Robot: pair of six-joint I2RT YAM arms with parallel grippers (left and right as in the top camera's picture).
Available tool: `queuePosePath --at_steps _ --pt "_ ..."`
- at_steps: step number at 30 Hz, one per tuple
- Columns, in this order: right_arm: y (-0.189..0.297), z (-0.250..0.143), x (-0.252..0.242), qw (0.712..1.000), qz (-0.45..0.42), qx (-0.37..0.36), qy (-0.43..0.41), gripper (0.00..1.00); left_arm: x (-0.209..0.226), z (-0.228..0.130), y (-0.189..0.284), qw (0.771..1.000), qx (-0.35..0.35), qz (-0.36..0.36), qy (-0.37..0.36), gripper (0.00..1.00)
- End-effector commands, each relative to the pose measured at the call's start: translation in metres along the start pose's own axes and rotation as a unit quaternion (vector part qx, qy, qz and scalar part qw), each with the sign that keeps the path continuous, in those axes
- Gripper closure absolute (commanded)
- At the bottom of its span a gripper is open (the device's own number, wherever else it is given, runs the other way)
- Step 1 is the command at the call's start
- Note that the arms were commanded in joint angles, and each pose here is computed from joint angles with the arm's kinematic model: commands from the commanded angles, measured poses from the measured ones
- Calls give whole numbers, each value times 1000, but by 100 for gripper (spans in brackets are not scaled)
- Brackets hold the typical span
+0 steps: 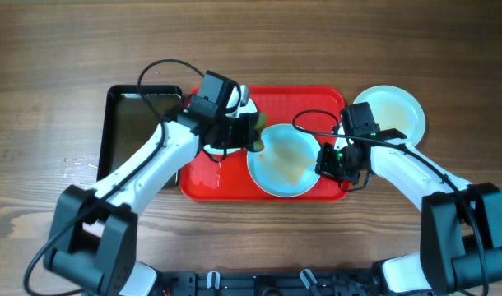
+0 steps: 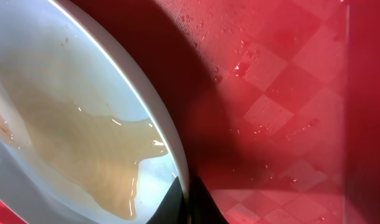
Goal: Clean dirty plates on tray and stack at the side
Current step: 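Scrub the held plate with the sponge in the left gripper, then carry the cleaned plate right toward the first plate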
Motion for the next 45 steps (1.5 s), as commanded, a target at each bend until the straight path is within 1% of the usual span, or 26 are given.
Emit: queuePosePath --at_steps 1,3,5,9,11,13,16,18,21,24,26,28,30,31,33,34,36,38,40,41,43,45 --pt "-3 4 2 1000 11 -13 13 89 33 5 40 995 -39 83 28 96" --pt "-3 8 6 999 21 -26 19 84 54 7 60 990 -59 119 55 96" --pt "-2 12 10 999 32 -37 24 83 84 7 83 978 -84 164 95 96" --pt "-8 12 8 999 24 -29 20 83 116 2 99 967 -90 189 143 96" --pt "-19 11 2 1000 9 -13 12 86 122 -2 102 965 -82 193 156 96" --pt "-28 10 -3 1000 -1 0 7 96 122 -5 102 967 -72 198 144 96" --pt "-25 11 -1 1000 3 -4 9 96 125 -10 103 964 -59 217 140 96" --pt "-15 12 5 999 16 -19 29 96 126 -13 103 963 -52 225 143 96" --pt "20 15 13 995 26 -88 47 96 127 -14 104 961 -51 229 143 96" --pt "67 19 17 977 21 -201 69 96 127 -14 104 961 -51 229 143 96" --pt "96 21 17 958 13 -270 95 96 127 -14 104 961 -51 229 143 96" --pt "113 22 14 941 -8 -317 117 96 127 -14 104 961 -51 229 143 96" --pt "116 22 10 935 -29 -326 133 96 127 -14 104 961 -51 229 143 96" --pt "116 22 5 933 -52 -329 136 96 127 -14 104 961 -51 229 144 96" --pt "121 27 -8 920 -113 -356 120 96 127 -14 104 961 -49 229 144 96" --pt "124 29 -11 913 -130 -368 116 96 127 -15 104 961 -48 229 144 96" --pt "128 30 -8 911 -129 -374 118 96 127 -15 104 961 -47 229 144 96" --pt "131 26 2 904 -131 -381 140 96 127 -15 104 962 -47 230 143 96" --pt "134 18 9 876 -178 -418 160 96 127 -15 104 961 -47 232 143 96" --pt "135 11 15 858 -201 -438 177 96 130 -15 105 958 -46 245 142 96" --pt "137 0 26 829 -224 -471 200 96 132 -16 106 960 -37 255 112 96" --pt "140 -14 42 798 -232 -505 233 96 138 -22 106 953 -27 284 106 96"
Point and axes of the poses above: each gripper's point midway between its finger pads, its own y axis back along the fingers, its own x axis along the line the jaws close on, z = x × y, the point moved 7 cm from there along y, back along the fingers, and after that the axes turned 15 degrees about -y, right-handed, at the moved point
